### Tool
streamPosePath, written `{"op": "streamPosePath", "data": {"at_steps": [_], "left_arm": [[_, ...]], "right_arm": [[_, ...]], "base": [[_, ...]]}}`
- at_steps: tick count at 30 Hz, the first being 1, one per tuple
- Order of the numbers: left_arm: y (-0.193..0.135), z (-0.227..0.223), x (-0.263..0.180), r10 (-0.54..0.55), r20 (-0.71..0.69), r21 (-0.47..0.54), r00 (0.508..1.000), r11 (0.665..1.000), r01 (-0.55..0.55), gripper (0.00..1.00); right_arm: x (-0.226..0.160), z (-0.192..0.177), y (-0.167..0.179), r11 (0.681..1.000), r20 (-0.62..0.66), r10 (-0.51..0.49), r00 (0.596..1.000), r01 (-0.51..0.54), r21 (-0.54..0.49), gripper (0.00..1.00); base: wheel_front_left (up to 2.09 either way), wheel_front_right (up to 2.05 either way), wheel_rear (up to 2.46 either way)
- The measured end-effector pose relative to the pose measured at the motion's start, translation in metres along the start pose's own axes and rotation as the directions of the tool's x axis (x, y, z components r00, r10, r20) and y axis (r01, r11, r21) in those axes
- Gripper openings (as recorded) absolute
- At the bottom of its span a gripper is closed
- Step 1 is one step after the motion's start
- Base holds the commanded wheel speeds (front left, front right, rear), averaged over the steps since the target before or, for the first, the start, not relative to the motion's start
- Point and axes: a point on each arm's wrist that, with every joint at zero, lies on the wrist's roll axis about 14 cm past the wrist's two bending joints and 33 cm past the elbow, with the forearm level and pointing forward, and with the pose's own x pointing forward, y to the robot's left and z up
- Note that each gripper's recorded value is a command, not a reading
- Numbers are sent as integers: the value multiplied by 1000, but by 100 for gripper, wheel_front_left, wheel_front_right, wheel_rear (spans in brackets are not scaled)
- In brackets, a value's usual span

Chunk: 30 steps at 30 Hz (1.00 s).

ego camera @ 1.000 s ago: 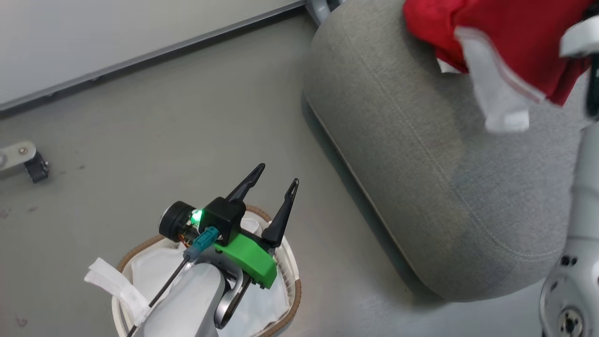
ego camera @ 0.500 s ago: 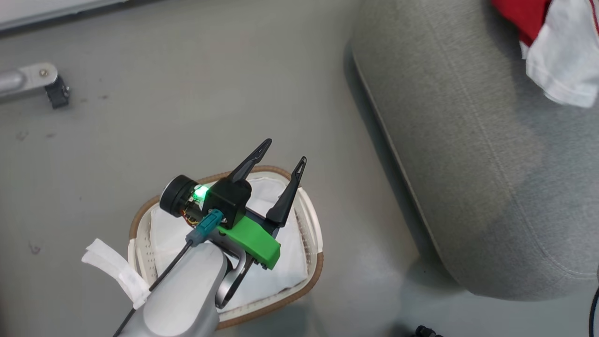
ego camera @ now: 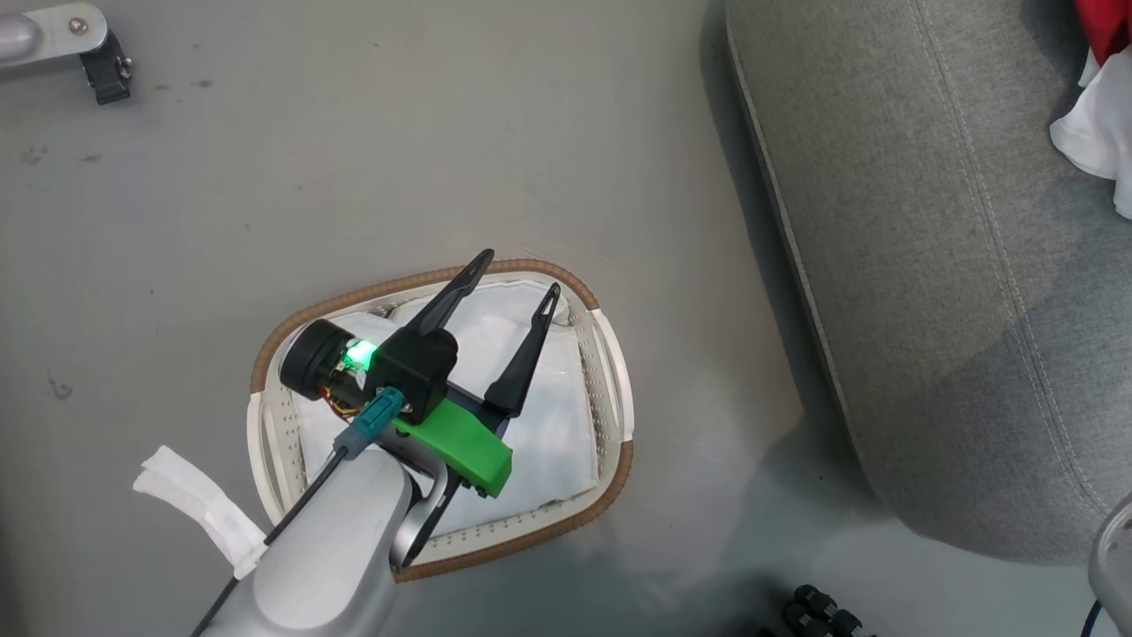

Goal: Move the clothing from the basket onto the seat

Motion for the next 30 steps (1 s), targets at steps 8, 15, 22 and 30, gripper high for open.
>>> {"op": "streamPosePath", "data": {"at_steps": [8, 15, 22, 30], "left_arm": [[-1, 9, 3, 2, 25, 1, 1000, 1000, -2, 100], [0, 35, 5, 39, 91, -11, 995, 999, -38, 100], [1, 66, -1, 101, 169, -49, 980, 994, -94, 100], [2, 91, -19, 161, 216, -44, 963, 987, -155, 100]], "right_arm": [[-15, -20, 6, 999, -56, 35, 998, -37, -26, 72], [-32, -20, 13, 996, -56, 82, 995, -84, -32, 100], [-44, 6, 21, 990, 16, 136, 991, -136, -26, 100], [-52, 65, 42, 976, 164, 217, 962, -219, -10, 100]], "base": [[0, 0, 0], [0, 0, 0], [0, 0, 0], [0, 0, 0]]}}
